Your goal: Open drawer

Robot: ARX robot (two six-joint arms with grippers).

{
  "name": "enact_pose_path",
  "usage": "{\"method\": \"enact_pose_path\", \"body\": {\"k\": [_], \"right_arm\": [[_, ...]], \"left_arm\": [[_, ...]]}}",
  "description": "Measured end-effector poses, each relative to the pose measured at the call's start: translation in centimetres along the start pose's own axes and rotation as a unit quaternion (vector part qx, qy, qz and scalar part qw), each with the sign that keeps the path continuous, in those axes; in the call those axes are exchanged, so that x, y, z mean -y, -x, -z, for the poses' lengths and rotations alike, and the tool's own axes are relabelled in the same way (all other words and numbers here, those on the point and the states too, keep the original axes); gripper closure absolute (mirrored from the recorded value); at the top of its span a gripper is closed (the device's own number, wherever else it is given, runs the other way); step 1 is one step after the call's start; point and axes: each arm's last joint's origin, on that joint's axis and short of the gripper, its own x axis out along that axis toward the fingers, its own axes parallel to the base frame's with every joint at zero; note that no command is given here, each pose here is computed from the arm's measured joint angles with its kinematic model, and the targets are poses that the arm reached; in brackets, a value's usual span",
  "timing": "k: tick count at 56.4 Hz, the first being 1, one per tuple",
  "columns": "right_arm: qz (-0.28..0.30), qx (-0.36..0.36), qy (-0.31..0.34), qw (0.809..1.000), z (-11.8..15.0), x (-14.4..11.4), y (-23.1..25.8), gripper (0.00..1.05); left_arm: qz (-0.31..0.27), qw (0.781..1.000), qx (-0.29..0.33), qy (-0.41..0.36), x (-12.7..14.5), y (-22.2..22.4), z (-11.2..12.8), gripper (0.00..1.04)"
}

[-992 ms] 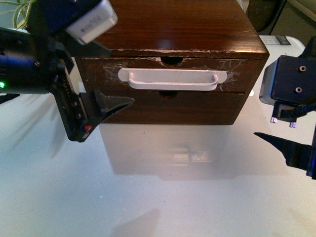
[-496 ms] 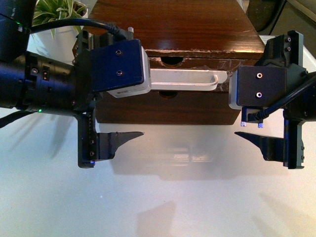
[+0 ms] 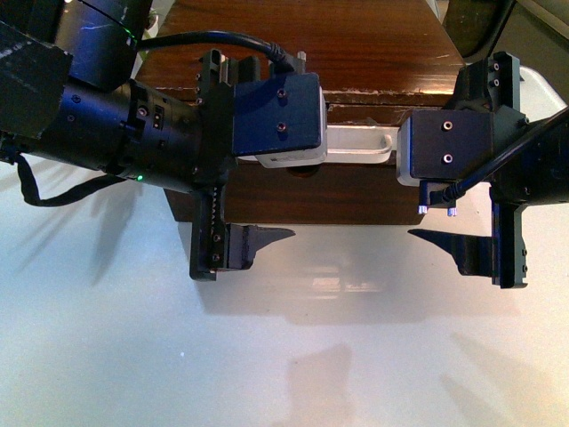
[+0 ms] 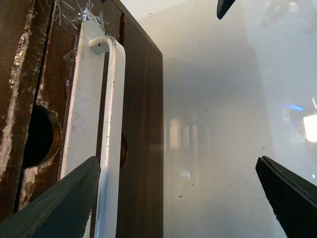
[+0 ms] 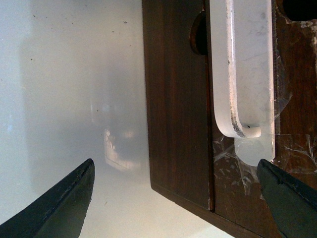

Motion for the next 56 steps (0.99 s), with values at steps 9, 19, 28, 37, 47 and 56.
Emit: {"method": "enact_pose_path", "body": {"k": [9,19,28,37,47,56], "right_arm": [[-0.004,0.002,0.0,1.0,0.1,0.0,-0.5,0.09],[-0.005,0.008,0.003,1.0,-0.2,0.3,-0.8,0.09],[-0.005,0.012,0.006,1.0,-0.4,0.6,-1.1,0.09],[-0.01,0.014,0.009,1.0,-0.5,0.7,-1.7,0.09],[-0.018,0.017,0.023,0.999,-1.0,0.7,-2.7,0.09],[-0.019,0.022,0.035,0.999,-1.9,1.0,-3.7,0.09]], "left_arm": [[0.005,1.0,-0.007,0.001,-0.4,-0.6,0.2,0.08],[0.009,1.0,-0.016,0.007,-0.9,-1.4,0.7,0.08],[0.009,1.0,-0.021,0.009,-1.4,-1.7,0.9,0.08],[0.014,1.0,-0.026,0.012,-1.5,-1.6,1.1,0.08],[0.021,0.999,-0.037,0.014,-1.5,-1.3,1.6,0.08],[0.021,0.999,-0.046,0.014,-1.3,-1.4,2.2,0.08]]}}
